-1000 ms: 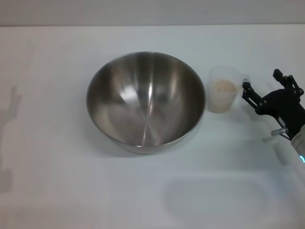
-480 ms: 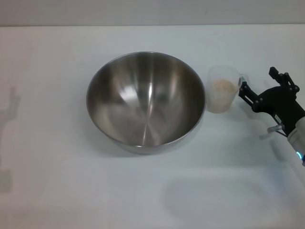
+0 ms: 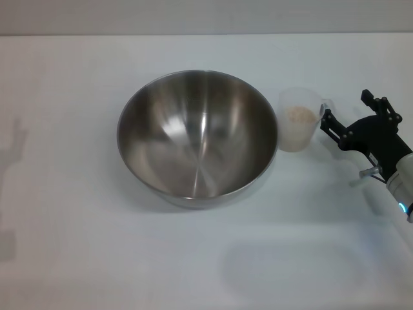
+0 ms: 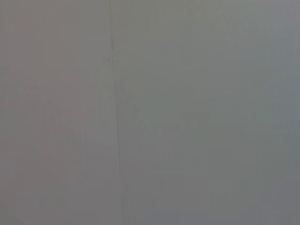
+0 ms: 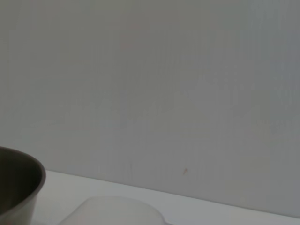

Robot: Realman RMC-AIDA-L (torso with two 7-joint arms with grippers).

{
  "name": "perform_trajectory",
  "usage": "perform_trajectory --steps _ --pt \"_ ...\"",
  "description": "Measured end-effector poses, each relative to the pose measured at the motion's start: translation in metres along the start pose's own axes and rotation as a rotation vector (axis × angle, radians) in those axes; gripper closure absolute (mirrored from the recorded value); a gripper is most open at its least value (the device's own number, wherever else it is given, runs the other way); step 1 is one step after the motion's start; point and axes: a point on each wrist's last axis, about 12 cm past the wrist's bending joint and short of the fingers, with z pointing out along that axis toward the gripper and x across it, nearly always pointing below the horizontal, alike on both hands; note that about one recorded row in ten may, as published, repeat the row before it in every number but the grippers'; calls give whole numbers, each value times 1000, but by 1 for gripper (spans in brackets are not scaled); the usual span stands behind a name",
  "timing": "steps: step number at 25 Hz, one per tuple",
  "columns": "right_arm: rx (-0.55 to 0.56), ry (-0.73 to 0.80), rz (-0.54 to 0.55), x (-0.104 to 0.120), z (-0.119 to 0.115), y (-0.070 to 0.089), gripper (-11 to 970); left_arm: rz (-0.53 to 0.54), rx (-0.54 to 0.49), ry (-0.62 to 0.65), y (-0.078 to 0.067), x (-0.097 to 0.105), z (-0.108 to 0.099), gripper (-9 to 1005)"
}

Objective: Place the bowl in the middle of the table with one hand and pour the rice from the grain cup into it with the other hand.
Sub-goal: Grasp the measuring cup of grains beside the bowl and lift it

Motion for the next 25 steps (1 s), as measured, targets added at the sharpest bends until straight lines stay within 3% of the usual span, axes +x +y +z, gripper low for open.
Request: perform_trajectory --steps 8,12,18,25 --pt "6 -6 0 -1 1 0 153 3 2 6 0 1 0 184" --pt "4 -12 2 -2 2 1 376 4 6 9 0 1 0 184" --pt "-3 -17 5 -4 4 3 592 2 11 11 -1 2 0 183" --pt "-4 -18 0 -4 4 3 772 2 12 12 -2 2 0 183"
